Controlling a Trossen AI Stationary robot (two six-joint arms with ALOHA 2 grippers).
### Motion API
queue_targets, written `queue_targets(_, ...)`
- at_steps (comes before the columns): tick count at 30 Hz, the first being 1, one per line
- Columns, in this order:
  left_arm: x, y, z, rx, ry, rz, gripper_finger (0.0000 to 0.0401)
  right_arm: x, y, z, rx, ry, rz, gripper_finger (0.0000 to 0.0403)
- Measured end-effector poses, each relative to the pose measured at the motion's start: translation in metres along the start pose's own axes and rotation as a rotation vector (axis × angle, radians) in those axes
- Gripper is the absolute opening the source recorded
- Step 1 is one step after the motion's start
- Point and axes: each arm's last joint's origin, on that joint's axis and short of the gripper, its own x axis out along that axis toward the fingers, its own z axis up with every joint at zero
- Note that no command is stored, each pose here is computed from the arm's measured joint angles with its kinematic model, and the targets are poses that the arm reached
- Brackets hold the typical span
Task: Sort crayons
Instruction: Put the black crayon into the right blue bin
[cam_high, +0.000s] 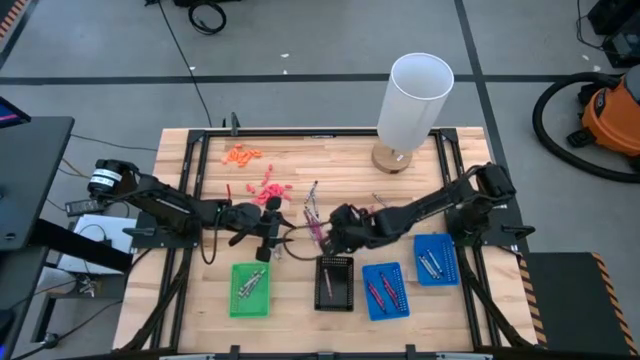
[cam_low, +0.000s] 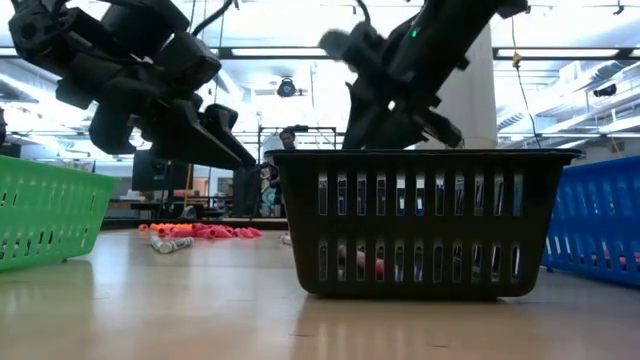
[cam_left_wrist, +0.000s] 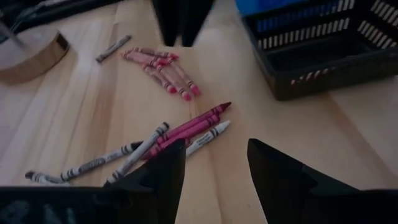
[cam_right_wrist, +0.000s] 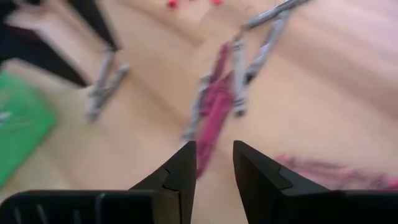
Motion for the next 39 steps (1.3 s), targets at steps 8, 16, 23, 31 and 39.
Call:
queue_targets(8, 0.0, 0.006, -0.003, -0.069, 0.023, 0.022, 0.0185, 0.007, -0.04, 0.008, -0.1, 0.144, -0.283, 0.0114)
queue_targets(16, 0.0, 0.006, -0.003, -0.07, 0.023, 0.024, 0.0185, 0.007, -0.076, 0.019, -0.145, 0.305, -0.5, 0.0102)
queue_targets(23, 0.0, 0.006, -0.004, -0.069, 0.027, 0.023, 0.0185, 0.014, -0.096, 0.037, -0.155, 0.407, -0.501, 0.009)
queue_targets(31, 0.0, 0.006, -0.005, -0.067, 0.045, 0.016, 0.0185, 0.02, -0.118, 0.051, -0.147, 0.526, -0.491, 0.009)
queue_targets(39, 0.0, 0.006, -0.005, -0.067, 0.046, 0.015, 0.0185, 0.026, -0.136, 0.065, -0.151, 0.588, -0.453, 0.009)
